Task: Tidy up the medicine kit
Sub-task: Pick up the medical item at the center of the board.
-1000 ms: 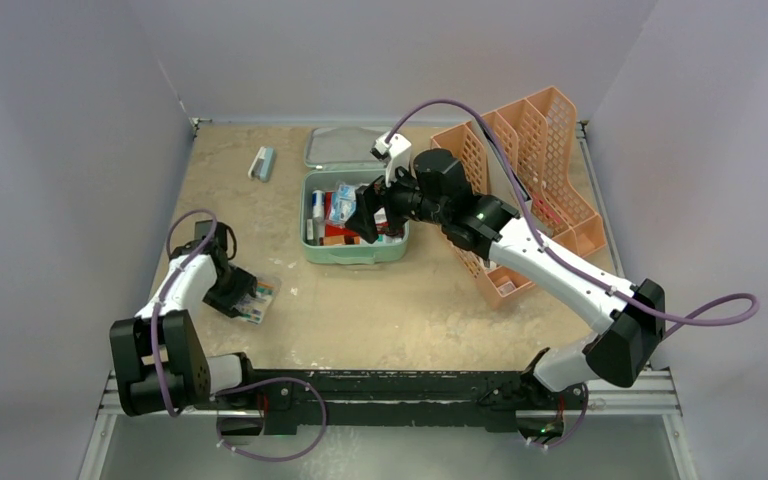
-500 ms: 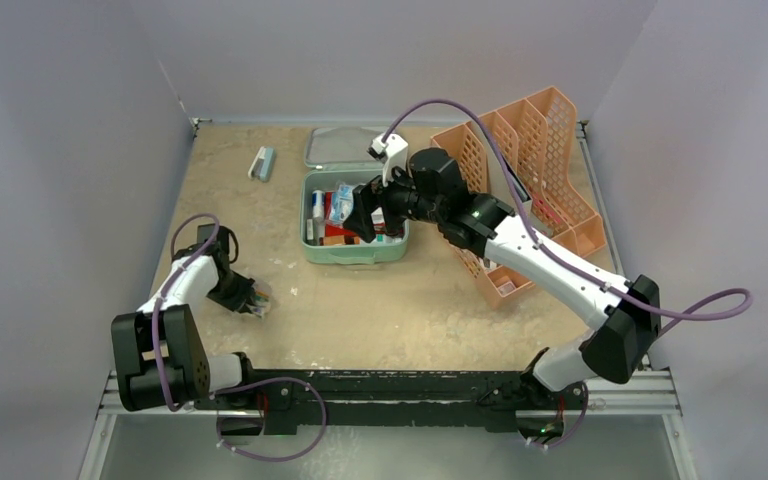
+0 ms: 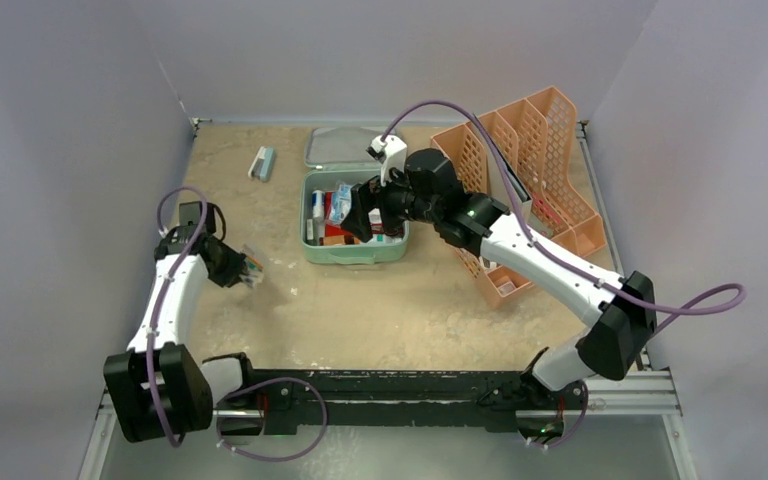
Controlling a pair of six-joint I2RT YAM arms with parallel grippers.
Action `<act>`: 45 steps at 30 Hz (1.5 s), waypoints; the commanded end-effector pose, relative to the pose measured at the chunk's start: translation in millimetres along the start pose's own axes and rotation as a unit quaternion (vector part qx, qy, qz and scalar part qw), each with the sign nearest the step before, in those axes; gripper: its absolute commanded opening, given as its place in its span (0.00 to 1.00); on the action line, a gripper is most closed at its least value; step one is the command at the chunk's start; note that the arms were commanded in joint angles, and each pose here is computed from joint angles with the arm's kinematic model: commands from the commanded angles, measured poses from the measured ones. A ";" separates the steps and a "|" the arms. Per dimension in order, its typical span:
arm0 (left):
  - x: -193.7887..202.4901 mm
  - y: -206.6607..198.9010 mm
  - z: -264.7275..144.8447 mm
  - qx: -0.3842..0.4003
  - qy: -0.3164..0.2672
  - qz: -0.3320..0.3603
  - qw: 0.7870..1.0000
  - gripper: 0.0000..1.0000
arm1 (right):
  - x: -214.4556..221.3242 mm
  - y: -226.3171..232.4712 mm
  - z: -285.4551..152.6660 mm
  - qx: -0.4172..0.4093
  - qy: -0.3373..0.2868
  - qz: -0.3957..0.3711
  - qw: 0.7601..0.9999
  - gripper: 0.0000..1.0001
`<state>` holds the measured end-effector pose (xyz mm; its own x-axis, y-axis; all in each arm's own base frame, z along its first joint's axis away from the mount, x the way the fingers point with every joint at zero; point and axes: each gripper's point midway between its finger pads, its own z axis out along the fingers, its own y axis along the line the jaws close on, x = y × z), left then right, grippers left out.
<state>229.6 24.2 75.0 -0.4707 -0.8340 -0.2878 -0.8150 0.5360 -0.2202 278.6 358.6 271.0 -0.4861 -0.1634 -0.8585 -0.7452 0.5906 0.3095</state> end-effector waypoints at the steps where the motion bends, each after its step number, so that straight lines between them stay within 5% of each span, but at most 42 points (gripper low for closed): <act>1: -16.2 -42.0 -39.4 0.106 -0.032 0.056 0.992 0.14 | -19.3 10.4 10.6 -0.014 -0.024 0.068 0.997 0.99; 4: -12.2 -73.3 -62.4 0.194 -0.038 0.101 0.975 0.15 | -13.9 26.4 25.9 -0.059 -0.006 0.118 0.991 0.93; 9: 0.6 -101.7 -92.1 0.283 -0.035 0.151 0.946 0.15 | -11.4 49.5 45.6 -0.127 0.014 0.167 0.978 0.65; 22: 28.9 -117.4 -108.2 0.353 -0.017 0.226 0.908 0.15 | -17.1 73.4 89.0 -0.140 0.023 0.197 0.970 0.63; 32: 33.8 -118.2 -114.0 0.375 -0.020 0.249 0.893 0.15 | 1.5 58.5 119.3 -0.065 0.059 0.194 0.977 0.57; 36: 36.7 -118.8 -114.3 0.382 -0.016 0.255 0.888 0.15 | 2.7 62.7 127.7 -0.078 0.062 0.194 0.976 0.44; 41: 37.5 -118.5 -112.2 0.380 -0.014 0.262 0.887 0.18 | 0.3 63.3 126.1 -0.077 0.059 0.188 0.977 0.04; 45: 33.2 -115.0 -109.1 0.359 -0.016 0.274 0.892 0.28 | -3.4 55.0 114.6 -0.062 0.051 0.168 0.983 0.00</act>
<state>266.6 -80.8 187.0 -0.7126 -0.4721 -0.5190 -0.0806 0.7899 -0.6079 287.6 491.7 204.2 -0.8132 -0.0872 -0.5755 -0.5251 0.5364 0.6607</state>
